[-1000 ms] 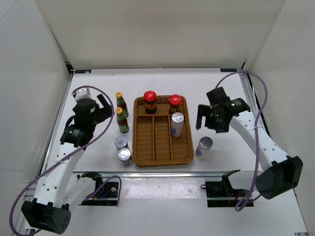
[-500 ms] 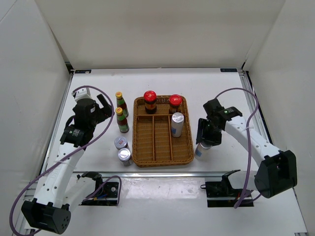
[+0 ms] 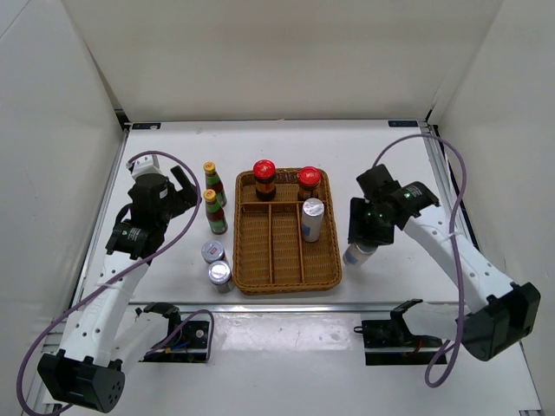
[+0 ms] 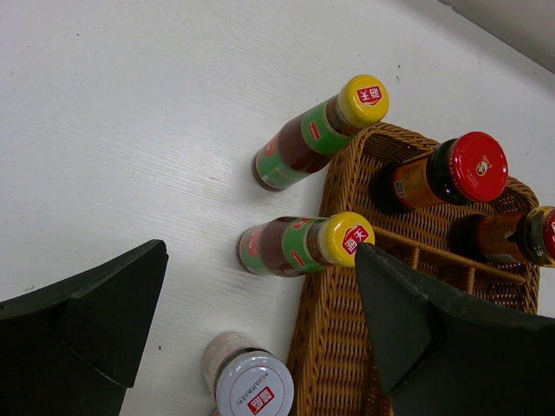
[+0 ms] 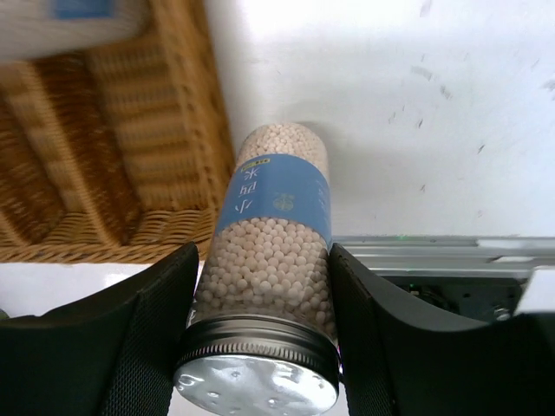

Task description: Organize the condiment bottles

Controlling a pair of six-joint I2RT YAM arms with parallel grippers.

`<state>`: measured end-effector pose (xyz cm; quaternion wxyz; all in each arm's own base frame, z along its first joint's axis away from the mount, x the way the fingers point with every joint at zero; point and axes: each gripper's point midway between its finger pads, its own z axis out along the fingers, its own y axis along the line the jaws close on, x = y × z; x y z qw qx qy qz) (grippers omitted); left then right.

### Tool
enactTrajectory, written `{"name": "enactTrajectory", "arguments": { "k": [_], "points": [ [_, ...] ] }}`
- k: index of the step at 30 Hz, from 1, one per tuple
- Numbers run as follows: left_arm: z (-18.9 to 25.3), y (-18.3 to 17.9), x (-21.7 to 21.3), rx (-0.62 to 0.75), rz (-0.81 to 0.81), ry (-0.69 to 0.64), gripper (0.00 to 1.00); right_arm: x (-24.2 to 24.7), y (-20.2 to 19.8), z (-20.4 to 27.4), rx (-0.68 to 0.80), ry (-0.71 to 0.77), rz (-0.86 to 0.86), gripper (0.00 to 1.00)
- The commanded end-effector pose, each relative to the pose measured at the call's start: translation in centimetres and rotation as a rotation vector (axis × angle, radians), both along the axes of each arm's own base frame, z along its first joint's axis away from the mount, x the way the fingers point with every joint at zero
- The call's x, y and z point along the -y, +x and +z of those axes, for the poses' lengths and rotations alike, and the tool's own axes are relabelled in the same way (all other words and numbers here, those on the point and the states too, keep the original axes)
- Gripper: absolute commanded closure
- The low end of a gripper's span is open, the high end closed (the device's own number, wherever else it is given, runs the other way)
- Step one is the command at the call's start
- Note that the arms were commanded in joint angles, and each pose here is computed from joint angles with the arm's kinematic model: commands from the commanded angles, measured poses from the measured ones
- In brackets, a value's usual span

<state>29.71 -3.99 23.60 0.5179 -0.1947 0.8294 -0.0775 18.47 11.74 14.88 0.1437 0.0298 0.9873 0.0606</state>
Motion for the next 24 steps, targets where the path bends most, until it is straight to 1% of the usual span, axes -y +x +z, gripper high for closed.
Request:
{"name": "enactTrajectory", "arguments": {
  "k": [1,4,7,11,16,20,22,24],
  "points": [
    [0.7,-0.2,0.0,0.025,0.001,-0.005,0.0,-0.4,1.3,5.1,0.149,-0.002,-0.001,0.83],
    [0.7,-0.2,0.0,0.025,0.001,-0.005,0.0,-1.8,1.8,7.4,0.206,0.03,0.026,0.83],
    [0.7,-0.2,0.0,0.025,0.001,-0.005,0.0,-3.5,2.4,7.7,0.211,0.038,0.067,0.83],
    [0.7,-0.2,0.0,0.025,0.001,-0.005,0.0,-7.2,2.6,7.6,0.207,0.081,0.14,0.84],
    [0.7,-0.2,0.0,0.025,-0.003,0.003,0.0,-9.6,2.4,4.9,0.141,0.051,0.176,0.84],
    [0.7,-0.2,0.0,0.025,-0.003,0.003,0.0,-10.3,2.4,2.6,0.083,0.02,0.182,0.84],
    [0.7,-0.2,0.0,0.025,-0.003,0.003,0.0,-10.5,2.4,1.6,0.056,0.009,0.185,0.78],
    [0.7,-0.2,-0.2,0.026,0.005,0.007,0.0,-10.5,2.0,0.7,0.028,0.008,0.191,0.66]
  ]
}}
